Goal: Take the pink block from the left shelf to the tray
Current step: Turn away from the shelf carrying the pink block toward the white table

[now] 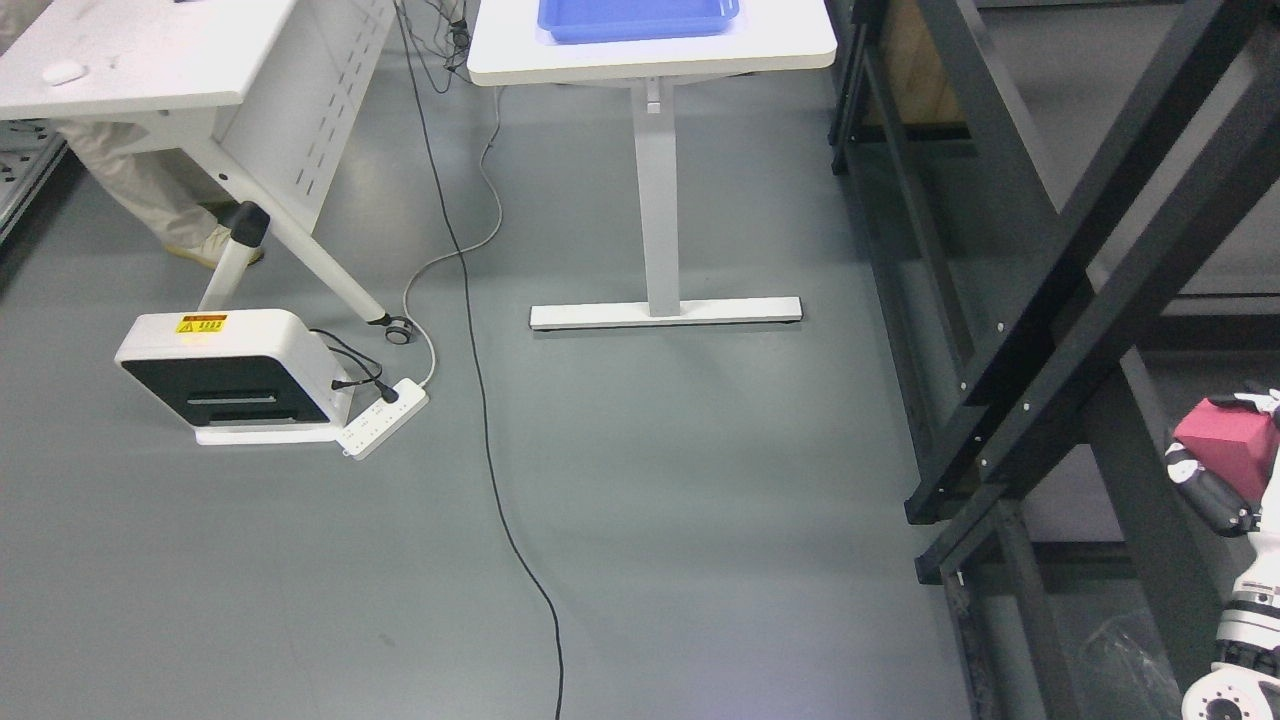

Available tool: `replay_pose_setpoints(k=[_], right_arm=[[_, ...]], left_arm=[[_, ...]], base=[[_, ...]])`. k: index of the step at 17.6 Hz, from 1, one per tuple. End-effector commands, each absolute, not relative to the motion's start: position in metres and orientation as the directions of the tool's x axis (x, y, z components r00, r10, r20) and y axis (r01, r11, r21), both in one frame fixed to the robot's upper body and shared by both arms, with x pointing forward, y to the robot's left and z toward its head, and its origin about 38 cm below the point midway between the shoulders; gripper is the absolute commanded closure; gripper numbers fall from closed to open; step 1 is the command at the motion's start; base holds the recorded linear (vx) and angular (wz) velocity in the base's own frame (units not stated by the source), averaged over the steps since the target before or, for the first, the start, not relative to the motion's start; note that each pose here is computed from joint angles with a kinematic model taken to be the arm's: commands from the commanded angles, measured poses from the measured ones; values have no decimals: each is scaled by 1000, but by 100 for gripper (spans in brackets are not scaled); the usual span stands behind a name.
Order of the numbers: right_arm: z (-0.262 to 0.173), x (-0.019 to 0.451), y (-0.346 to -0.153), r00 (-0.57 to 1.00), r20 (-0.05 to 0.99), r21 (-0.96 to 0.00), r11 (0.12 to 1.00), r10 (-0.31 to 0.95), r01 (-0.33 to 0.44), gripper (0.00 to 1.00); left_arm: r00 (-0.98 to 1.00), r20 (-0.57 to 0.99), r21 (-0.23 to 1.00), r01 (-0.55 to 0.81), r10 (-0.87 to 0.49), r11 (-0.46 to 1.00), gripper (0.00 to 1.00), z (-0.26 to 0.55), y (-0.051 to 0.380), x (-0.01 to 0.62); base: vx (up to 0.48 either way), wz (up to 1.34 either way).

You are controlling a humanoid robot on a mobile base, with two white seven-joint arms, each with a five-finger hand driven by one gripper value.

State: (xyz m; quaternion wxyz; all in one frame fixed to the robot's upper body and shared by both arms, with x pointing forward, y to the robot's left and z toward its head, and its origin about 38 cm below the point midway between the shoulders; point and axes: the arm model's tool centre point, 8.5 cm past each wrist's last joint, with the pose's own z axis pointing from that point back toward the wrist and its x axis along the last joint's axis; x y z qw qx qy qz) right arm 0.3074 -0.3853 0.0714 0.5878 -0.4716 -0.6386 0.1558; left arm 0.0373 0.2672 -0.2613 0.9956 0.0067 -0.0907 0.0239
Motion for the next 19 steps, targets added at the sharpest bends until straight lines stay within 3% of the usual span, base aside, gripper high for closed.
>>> replay_pose_setpoints(k=[1,5,9,19], right_arm=[[75,305,-392,135,608,-743,500,782,445,98],[82,294,-400,49,680,-642,562,732,521,98],[89,286,-381,-71,694,-573,610,716,547,97],[88,284,-378,-79,694,-573,616,716,541,97]], left_arm=[[984,173,27,-48,42,999,0,-261,278,31],[984,173,27,-48,42,999,0,-261,278,31],[984,173,27,-48,42,999,0,-261,278,31],[984,173,27,-48,42,999,0,-261,278,31]], base=[[-29,268],[-25,218],[-19,121],[-20,211]])
